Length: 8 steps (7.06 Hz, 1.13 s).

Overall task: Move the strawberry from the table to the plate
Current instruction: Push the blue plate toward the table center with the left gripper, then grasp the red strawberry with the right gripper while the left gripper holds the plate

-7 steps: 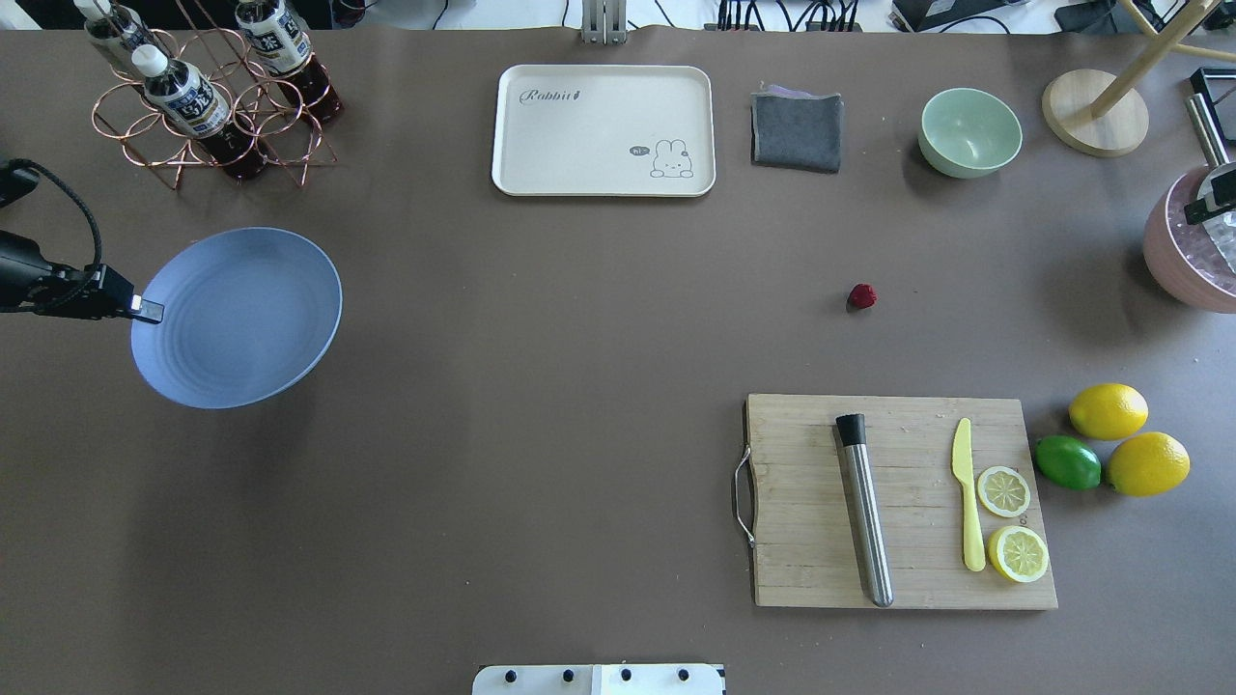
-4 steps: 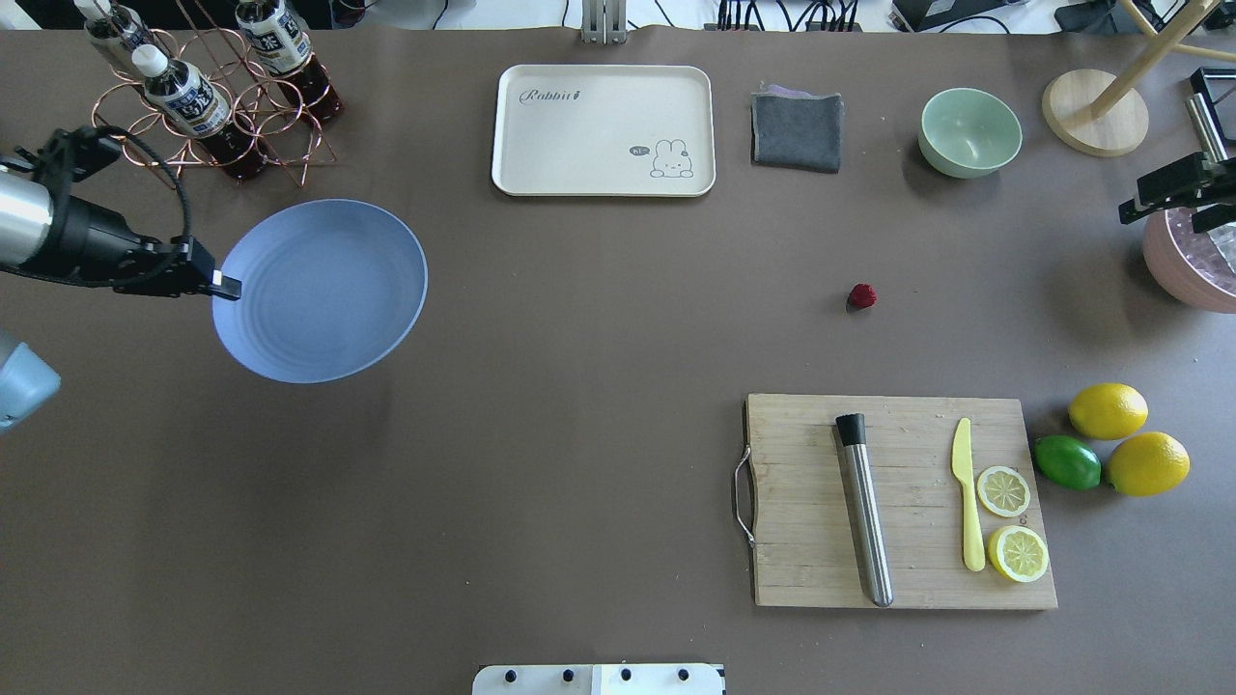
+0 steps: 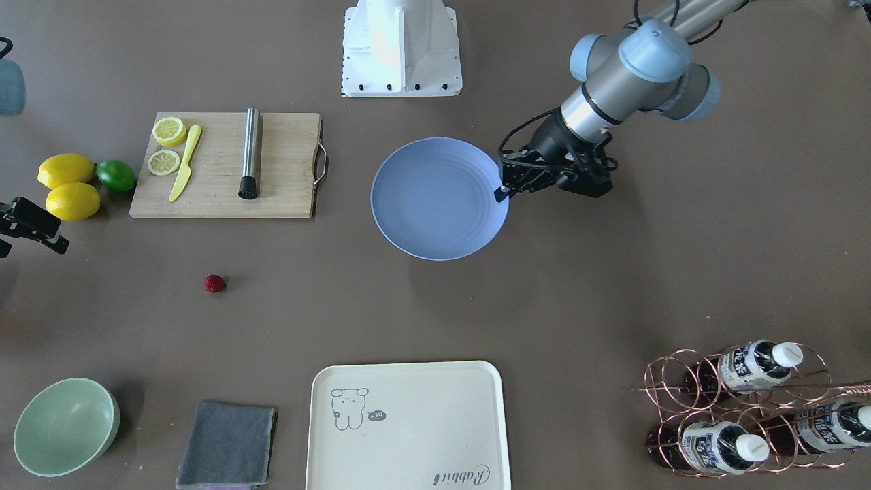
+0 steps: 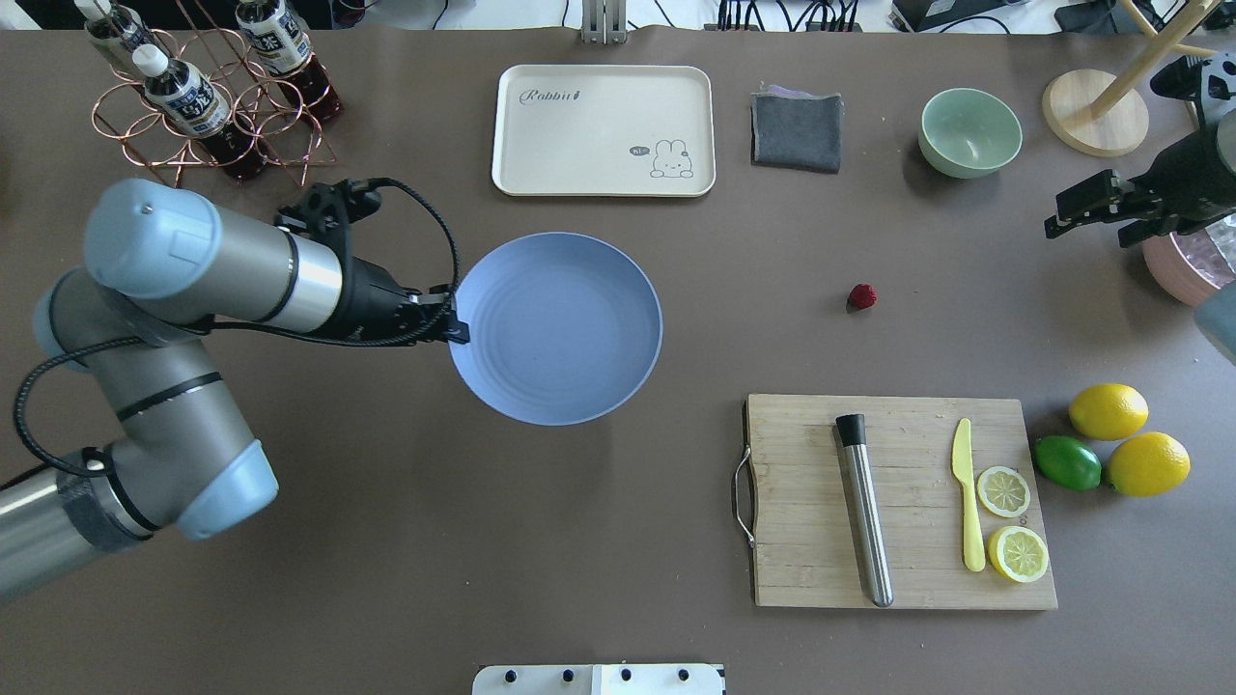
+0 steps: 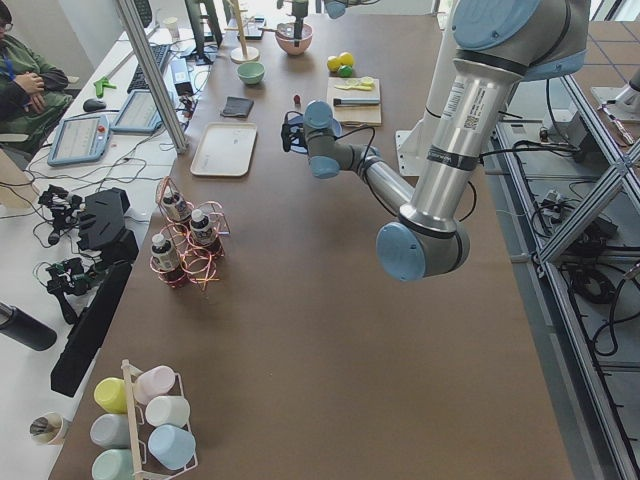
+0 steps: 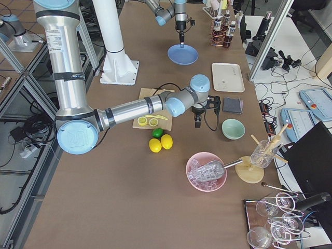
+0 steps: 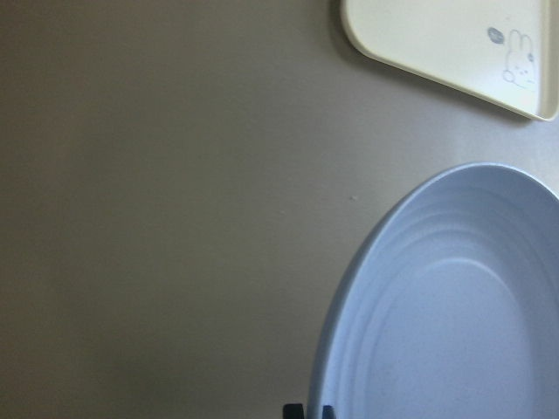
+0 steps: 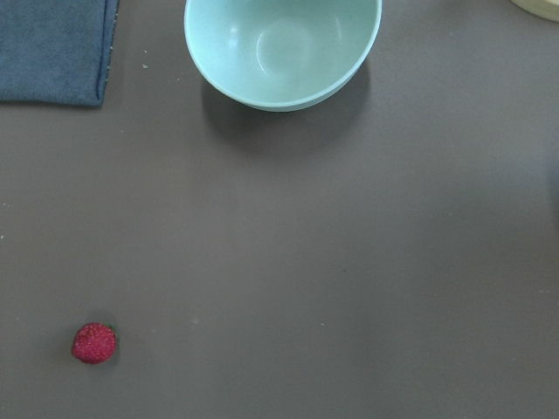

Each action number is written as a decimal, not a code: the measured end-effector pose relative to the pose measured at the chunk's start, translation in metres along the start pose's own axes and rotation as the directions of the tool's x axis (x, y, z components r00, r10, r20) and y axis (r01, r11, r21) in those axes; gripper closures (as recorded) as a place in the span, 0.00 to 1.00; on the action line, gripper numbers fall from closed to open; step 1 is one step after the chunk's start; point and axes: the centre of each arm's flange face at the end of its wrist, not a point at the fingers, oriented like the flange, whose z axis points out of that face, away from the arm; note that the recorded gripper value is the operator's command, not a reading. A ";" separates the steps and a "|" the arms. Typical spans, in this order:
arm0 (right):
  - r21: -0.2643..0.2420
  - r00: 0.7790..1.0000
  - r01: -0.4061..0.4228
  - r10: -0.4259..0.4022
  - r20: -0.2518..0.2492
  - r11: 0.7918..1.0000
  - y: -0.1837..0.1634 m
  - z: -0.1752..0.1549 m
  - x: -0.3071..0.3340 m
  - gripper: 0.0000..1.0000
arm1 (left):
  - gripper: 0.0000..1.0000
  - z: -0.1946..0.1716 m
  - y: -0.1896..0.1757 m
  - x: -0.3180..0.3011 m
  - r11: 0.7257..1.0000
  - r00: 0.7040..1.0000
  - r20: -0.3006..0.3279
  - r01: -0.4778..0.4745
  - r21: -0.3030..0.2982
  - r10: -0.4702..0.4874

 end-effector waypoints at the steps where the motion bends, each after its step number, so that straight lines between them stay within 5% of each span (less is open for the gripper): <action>1: -0.004 1.000 -0.008 0.008 -0.003 1.000 0.002 0.011 -0.022 0.00 | 1.00 0.028 0.034 0.026 1.000 1.000 0.004 -0.002 0.009 0.002; 4: -0.008 1.000 -0.009 0.009 -0.003 1.000 0.012 0.042 -0.093 0.00 | 1.00 0.068 0.061 0.024 1.000 0.999 0.050 -0.003 0.026 0.002; 8: -0.006 1.000 0.008 -0.008 -0.019 1.000 0.037 0.078 -0.153 0.00 | 1.00 0.078 0.064 0.009 0.999 0.998 0.069 -0.006 0.041 0.003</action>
